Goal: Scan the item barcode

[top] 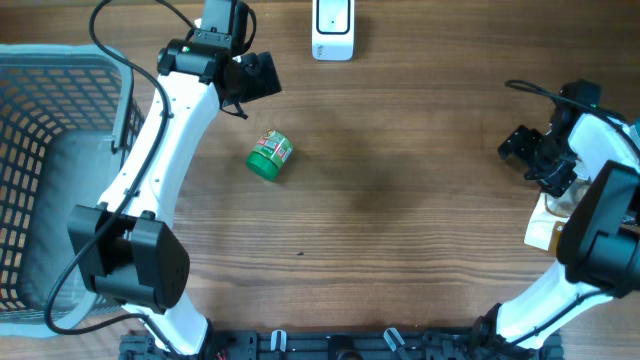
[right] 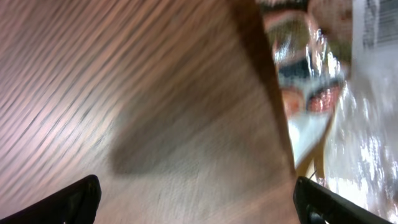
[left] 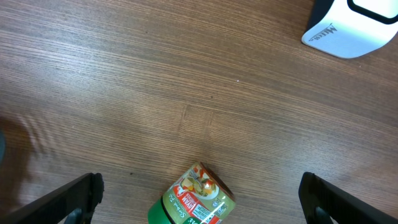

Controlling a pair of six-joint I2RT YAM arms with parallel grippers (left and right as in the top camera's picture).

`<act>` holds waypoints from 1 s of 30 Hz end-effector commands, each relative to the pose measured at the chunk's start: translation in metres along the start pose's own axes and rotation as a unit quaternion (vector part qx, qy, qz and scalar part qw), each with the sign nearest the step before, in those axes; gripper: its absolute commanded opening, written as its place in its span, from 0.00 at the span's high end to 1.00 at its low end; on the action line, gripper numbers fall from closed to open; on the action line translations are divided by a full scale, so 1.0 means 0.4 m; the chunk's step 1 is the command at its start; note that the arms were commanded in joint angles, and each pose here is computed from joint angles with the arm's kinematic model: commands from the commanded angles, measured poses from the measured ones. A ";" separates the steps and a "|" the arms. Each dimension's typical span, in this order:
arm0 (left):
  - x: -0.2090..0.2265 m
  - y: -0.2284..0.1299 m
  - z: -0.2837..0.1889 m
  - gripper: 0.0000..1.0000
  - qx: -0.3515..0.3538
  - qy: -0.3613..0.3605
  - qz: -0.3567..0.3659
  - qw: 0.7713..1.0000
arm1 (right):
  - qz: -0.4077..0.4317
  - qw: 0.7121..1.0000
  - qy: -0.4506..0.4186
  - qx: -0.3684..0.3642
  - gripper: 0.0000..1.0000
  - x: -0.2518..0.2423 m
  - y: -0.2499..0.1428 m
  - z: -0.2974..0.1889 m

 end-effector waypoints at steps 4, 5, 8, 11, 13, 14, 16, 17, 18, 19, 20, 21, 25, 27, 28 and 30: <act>-0.004 0.015 -0.028 0.00 -0.016 -0.005 -0.002 1.000 | 0.016 1.000 0.013 0.005 0.32 0.002 -0.066 -0.135; -0.004 0.015 -0.028 0.00 -0.016 -0.005 -0.002 1.000 | 0.027 1.000 0.008 0.013 0.46 -0.004 -0.079 -0.141; -0.004 0.015 -0.028 0.00 -0.016 -0.005 -0.002 1.000 | 0.080 0.995 -0.031 0.043 0.82 -0.036 -0.123 -0.145; -0.004 0.015 -0.028 0.00 -0.016 -0.005 -0.002 1.000 | 0.085 0.994 -0.019 0.061 0.95 -0.022 -0.150 -0.130; -0.004 0.015 -0.028 0.00 -0.016 -0.005 -0.002 1.000 | 0.048 0.997 -0.004 0.066 0.95 0.007 -0.160 -0.124; -0.004 0.015 -0.028 0.00 -0.016 -0.005 -0.002 1.000 | 0.029 0.998 -0.001 0.064 0.95 0.022 -0.160 -0.123; -0.004 0.015 -0.028 0.00 -0.016 -0.005 -0.002 1.000 | 0.003 0.999 0.007 0.053 0.95 0.058 -0.160 -0.129; -0.002 0.013 -0.029 0.00 -0.015 -0.004 -0.002 1.000 | -0.009 0.999 0.015 0.047 0.96 0.081 -0.160 -0.135; 0.000 0.011 -0.029 0.00 -0.013 -0.002 -0.001 1.000 | -0.020 0.999 0.024 0.042 0.95 0.101 -0.161 -0.140; 0.002 0.008 -0.029 0.00 -0.010 0.000 -0.001 1.000 | -0.034 0.998 0.038 0.036 0.95 0.129 -0.164 -0.150; 0.005 0.005 -0.029 0.00 -0.007 0.003 -0.001 1.000 | -0.047 0.997 0.052 0.030 0.95 0.156 -0.169 -0.159; 0.007 0.002 -0.030 0.00 -0.006 0.004 -0.001 1.000 | -0.060 0.996 0.068 0.026 0.94 0.186 -0.176 -0.170; 0.007 0.004 -0.049 0.00 -0.011 0.002 0.012 1.000 | -0.129 0.985 0.116 0.009 0.46 0.298 -0.215 -0.207; 0.005 0.008 -0.073 0.00 -0.019 -0.005 0.015 1.000 | -0.172 0.978 0.122 0.001 0.22 0.342 -0.236 -0.213; 0.000 0.011 -0.098 0.00 -0.028 -0.013 0.015 0.999 | -0.205 0.971 0.121 -0.006 0.00 0.366 -0.246 -0.214; -0.007 0.021 -0.149 0.00 -0.049 -0.028 0.015 0.998 | -0.253 0.961 0.106 -0.032 0.00 0.391 -0.246 -0.214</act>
Point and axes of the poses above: each gripper's point midway between its finger pads, its own z axis out along the fingers, its own x axis along the line the jaws close on, y = z × x, the point moved 1 cm from there along -z, back along the fingers, and after that the axes turned 13 degrees about -z, right-handed, at the moved point
